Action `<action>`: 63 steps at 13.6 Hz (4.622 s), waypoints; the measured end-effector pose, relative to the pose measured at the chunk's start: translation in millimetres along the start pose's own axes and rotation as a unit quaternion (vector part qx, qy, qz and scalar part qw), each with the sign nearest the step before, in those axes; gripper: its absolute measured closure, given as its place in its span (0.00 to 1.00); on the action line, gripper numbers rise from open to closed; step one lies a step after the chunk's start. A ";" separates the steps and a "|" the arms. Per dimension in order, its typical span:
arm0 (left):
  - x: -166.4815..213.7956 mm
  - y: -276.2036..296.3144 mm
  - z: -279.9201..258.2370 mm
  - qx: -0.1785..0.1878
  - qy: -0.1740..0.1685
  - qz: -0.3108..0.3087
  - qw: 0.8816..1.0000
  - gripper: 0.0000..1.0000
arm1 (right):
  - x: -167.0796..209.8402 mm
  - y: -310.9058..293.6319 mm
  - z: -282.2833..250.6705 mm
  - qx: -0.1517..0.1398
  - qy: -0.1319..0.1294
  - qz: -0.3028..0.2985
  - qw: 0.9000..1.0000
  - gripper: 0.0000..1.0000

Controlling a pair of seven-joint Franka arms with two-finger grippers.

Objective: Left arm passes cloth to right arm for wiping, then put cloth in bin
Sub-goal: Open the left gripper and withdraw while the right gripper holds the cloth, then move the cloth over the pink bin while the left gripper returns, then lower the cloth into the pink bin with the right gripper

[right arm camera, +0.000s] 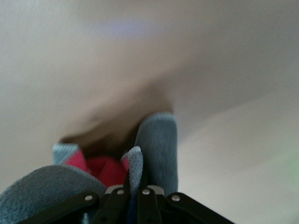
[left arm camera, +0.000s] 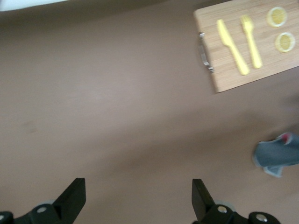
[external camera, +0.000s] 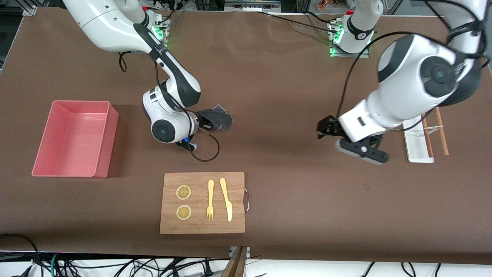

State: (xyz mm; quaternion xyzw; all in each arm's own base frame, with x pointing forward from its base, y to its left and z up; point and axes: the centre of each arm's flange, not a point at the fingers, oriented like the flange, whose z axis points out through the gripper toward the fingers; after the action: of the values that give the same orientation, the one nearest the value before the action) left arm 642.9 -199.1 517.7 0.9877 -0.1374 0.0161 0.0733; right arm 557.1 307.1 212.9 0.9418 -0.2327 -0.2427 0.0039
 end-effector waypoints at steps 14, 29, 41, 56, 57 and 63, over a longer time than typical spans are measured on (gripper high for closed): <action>-108.9 -127.1 -59.2 0.094 -0.033 -0.044 0.994 0.00 | 167.0 185.9 -55.8 -0.055 0.060 -0.162 0.983 1.00; -112.3 -129.6 -51.8 0.091 -0.041 -0.046 0.994 0.00 | -6.3 -45.8 -8.3 0.100 0.113 0.028 0.988 1.00; -113.0 -131.9 -51.5 0.091 -0.041 -0.048 0.994 0.00 | 99.5 68.6 -32.4 -0.009 0.100 -0.094 0.990 1.00; -113.3 -132.4 -50.6 0.091 -0.042 -0.049 0.994 0.00 | 68.9 278.2 -279.5 -0.064 0.061 -0.189 0.978 1.00; -113.4 -132.5 -50.5 0.091 -0.042 -0.049 0.994 0.00 | 73.6 300.8 -286.6 -0.072 0.056 -0.199 0.976 1.00; -113.4 -132.6 -50.5 0.091 -0.042 -0.049 0.994 0.00 | 134.3 411.4 -266.0 -0.099 0.031 -0.240 0.965 1.00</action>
State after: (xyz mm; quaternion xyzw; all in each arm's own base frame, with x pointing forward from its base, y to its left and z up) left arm 569.6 -34.9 543.2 0.9955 -0.0901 -0.0170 -0.0223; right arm 603.6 -146.9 435.9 0.9719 0.0257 -0.2294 0.0454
